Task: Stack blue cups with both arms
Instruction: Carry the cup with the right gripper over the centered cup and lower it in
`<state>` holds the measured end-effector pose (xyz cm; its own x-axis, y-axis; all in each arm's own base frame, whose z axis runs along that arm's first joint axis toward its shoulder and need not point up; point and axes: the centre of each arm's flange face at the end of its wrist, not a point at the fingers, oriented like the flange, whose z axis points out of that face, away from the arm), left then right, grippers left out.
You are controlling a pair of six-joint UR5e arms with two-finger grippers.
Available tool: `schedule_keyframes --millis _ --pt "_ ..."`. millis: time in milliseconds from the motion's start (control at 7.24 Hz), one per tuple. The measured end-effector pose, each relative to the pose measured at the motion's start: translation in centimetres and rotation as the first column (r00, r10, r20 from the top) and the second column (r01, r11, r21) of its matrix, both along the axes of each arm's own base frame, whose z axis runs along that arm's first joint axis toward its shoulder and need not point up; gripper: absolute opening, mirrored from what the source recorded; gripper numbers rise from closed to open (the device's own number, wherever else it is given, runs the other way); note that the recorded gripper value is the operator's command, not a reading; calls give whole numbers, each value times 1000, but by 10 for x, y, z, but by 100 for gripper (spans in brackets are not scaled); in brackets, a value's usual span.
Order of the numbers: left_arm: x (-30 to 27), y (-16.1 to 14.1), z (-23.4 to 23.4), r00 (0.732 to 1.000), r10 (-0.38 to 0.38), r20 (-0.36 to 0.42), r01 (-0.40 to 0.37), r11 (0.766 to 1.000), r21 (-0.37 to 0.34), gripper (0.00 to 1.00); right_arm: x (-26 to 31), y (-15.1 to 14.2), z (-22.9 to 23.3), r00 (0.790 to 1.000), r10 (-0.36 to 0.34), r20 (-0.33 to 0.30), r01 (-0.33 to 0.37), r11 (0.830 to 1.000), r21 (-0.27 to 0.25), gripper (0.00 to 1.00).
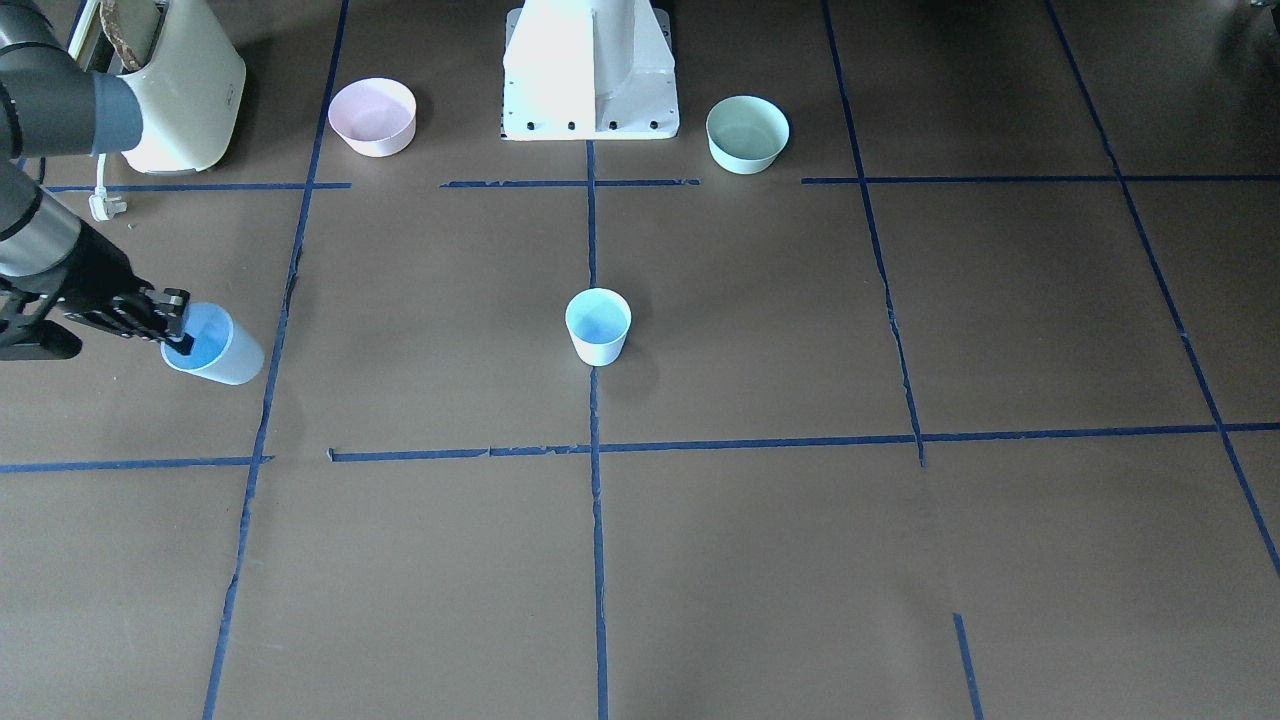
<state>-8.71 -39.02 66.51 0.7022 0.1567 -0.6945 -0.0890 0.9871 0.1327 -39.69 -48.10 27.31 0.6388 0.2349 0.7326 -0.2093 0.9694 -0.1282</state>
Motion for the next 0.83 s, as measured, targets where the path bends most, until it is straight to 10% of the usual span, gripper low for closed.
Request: schedule_keyframes --millis 553,829 --pt "0 0 0 1000 0 0 0 1000 0 100 -127 51 -151 976 220 2 -219 975 -41 0" --pt "0 0 0 1000 -1 -2 1 1000 0 100 -143 60 -150 974 227 -13 -227 973 -29 99"
